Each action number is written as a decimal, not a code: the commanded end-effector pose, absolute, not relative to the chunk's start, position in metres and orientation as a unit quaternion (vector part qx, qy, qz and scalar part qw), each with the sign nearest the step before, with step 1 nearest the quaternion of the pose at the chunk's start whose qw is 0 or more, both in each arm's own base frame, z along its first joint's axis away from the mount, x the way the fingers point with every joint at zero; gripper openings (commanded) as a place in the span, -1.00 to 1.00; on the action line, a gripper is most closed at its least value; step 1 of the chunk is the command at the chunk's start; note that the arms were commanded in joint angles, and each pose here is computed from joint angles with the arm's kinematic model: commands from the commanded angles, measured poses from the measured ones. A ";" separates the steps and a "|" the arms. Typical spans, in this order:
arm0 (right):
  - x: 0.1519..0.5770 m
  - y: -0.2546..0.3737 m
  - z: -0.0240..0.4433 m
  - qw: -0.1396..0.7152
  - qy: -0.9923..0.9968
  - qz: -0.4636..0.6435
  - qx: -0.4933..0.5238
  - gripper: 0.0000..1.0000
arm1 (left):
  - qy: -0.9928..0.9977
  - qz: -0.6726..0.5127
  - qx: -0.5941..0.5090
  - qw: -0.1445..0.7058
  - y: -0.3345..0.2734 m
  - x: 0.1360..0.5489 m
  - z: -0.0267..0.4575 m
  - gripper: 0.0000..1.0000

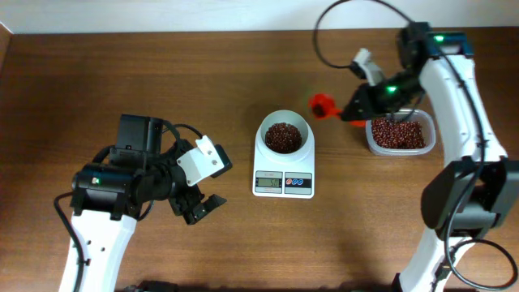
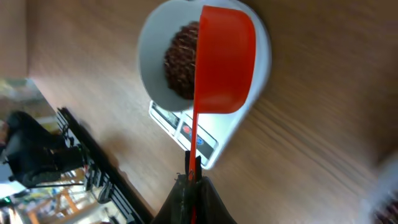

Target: Scoop and weigh 50g on scale

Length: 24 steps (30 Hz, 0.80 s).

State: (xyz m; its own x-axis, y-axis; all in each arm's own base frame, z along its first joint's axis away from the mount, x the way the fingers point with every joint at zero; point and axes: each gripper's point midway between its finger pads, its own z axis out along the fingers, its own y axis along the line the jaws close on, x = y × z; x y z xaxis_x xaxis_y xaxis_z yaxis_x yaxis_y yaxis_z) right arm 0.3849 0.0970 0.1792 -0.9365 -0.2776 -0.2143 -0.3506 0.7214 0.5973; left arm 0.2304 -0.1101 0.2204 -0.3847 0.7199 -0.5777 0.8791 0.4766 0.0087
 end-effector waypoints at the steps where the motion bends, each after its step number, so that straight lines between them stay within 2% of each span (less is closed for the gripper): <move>1: 0.388 0.062 0.202 0.100 0.927 0.327 -0.155 -0.92 | 0.813 -0.157 0.494 0.264 -0.111 0.231 0.220 0.98; 9: 0.373 -0.038 0.179 0.067 0.971 0.216 -0.075 -0.92 | 0.813 -0.157 0.494 0.264 -0.111 0.231 0.220 0.98; 16: 0.354 -0.072 0.166 0.001 0.994 0.111 -0.019 -0.92 | 0.813 -0.157 0.494 0.264 -0.111 0.231 0.220 0.98; 24: 0.356 -0.065 0.163 -0.033 0.999 -0.025 0.007 -0.92 | 0.813 -0.157 0.494 0.264 -0.111 0.231 0.220 0.98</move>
